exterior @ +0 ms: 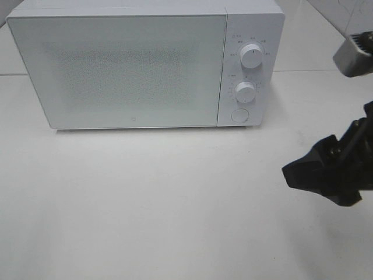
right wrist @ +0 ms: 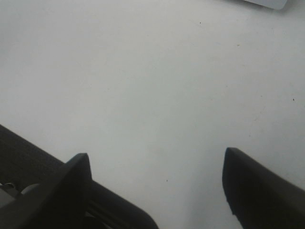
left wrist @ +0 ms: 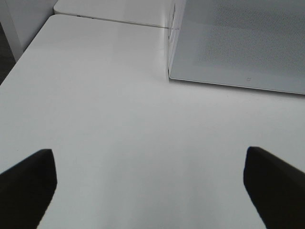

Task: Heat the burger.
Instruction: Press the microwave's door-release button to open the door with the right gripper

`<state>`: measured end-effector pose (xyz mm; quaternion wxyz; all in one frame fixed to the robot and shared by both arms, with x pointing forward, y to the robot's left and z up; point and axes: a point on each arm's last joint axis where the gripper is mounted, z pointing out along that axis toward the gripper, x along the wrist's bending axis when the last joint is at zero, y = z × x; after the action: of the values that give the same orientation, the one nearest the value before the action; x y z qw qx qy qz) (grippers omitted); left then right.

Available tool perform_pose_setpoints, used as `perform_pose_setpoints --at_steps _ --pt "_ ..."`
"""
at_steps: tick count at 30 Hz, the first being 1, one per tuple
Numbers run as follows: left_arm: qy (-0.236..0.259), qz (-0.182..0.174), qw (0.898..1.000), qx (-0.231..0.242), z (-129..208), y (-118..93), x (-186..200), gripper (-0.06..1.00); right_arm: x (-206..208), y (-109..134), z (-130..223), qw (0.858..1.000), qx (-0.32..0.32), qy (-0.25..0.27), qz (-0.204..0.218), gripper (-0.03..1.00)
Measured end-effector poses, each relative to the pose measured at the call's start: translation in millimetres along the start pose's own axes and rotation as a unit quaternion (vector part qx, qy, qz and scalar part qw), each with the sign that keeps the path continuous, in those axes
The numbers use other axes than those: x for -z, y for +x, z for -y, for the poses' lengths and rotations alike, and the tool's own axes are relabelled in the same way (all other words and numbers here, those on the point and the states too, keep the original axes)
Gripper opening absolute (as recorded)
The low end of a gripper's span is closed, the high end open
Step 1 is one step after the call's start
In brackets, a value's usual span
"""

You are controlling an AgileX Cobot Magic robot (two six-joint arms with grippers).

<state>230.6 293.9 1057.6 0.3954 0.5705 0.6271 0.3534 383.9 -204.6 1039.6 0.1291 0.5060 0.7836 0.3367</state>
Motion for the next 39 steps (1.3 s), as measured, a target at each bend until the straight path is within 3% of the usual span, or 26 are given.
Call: perform_pose_setpoints --at_steps 8,10,14,19,22,24,26,30,35,39 --pt "0.000 0.000 1.000 0.000 0 0 0 0.99 36 1 16 1.000 0.006 -0.007 -0.007 0.75" --pt "0.000 0.000 1.000 0.000 0 0 0 0.99 59 1 28 0.998 0.011 -0.052 -0.013 0.75" --pt "0.000 0.000 1.000 0.000 0 0 0 0.99 69 -1 34 0.997 0.009 -0.079 -0.011 0.75" --pt "0.000 0.000 1.000 0.000 0 0 0 0.99 92 -14 60 0.988 -0.030 -0.144 0.043 0.75" --pt "0.000 0.000 1.000 0.000 0 0 0 0.99 95 -15 63 0.987 -0.034 -0.151 0.052 0.75" --pt "0.000 0.000 1.000 0.000 0 0 0 0.99 111 -16 75 0.974 -0.052 -0.206 0.083 0.75" --pt "0.000 0.000 1.000 0.000 0 0 0 0.99 114 -15 77 0.970 -0.055 -0.218 0.088 0.75" --pt "0.000 0.000 1.000 0.000 0 0 0 0.99 130 -12 90 0.949 -0.069 -0.280 0.127 0.75" --pt "0.000 0.000 1.000 0.000 0 0 0 0.99 139 -8 101 0.932 -0.073 -0.320 0.156 0.75" --pt "0.000 0.000 1.000 0.000 0 0 0 0.99 139 -7 103 0.931 -0.078 -0.313 0.168 0.75"
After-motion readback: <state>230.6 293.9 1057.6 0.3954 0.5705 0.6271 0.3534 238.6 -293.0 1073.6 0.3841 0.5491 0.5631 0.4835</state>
